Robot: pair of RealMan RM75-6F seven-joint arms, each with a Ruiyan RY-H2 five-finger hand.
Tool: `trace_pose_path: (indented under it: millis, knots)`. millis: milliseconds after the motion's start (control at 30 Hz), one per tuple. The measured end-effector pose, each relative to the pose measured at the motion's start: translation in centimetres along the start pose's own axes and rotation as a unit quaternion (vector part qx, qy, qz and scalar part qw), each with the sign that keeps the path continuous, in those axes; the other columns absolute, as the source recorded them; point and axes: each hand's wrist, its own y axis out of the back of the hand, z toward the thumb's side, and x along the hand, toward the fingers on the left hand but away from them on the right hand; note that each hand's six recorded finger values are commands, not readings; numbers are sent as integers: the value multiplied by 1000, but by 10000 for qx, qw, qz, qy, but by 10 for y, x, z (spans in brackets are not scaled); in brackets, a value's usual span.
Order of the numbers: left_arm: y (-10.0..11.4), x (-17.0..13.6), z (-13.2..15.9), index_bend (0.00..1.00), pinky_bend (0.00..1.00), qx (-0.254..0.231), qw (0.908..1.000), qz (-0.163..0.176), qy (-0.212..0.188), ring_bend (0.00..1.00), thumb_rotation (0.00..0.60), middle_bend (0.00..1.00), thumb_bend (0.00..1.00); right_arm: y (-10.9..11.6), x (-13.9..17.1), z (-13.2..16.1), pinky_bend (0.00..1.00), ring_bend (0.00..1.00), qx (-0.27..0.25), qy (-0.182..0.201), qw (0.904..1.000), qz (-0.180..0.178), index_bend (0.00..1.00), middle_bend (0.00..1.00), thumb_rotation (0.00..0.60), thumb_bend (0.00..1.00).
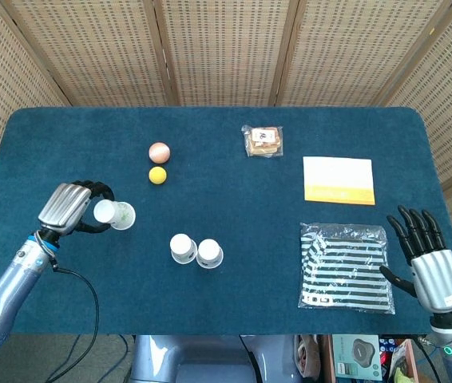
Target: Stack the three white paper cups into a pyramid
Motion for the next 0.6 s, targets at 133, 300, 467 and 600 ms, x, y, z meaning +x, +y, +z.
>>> trace_pose_path:
  millis: [133, 300, 467, 600]
  knots:
    - [20, -1, 54, 464, 429, 210, 9980, -92, -586, 401, 600, 453, 182, 4, 0, -4, 0, 0, -36, -77, 10000, -51, 0, 14, 600, 0]
    - [15, 14, 107, 472, 429, 484, 9914, -407, -1143, 406, 600, 458, 182, 8, 0, -8, 0, 0, -91, -130, 9998, -93, 0, 14, 600, 0]
    - [-8, 30, 126, 473, 429, 556, 9892, -639, -1197, 407, 600, 458, 182, 8, 1, -10, 0, 0, -126, -148, 9998, -91, 0, 14, 600, 0]
    - [-21, 41, 134, 472, 429, 625, 9888, -763, -1117, 407, 600, 458, 182, 9, 1, -13, 0, 0, -154, -189, 9997, -97, 0, 14, 600, 0]
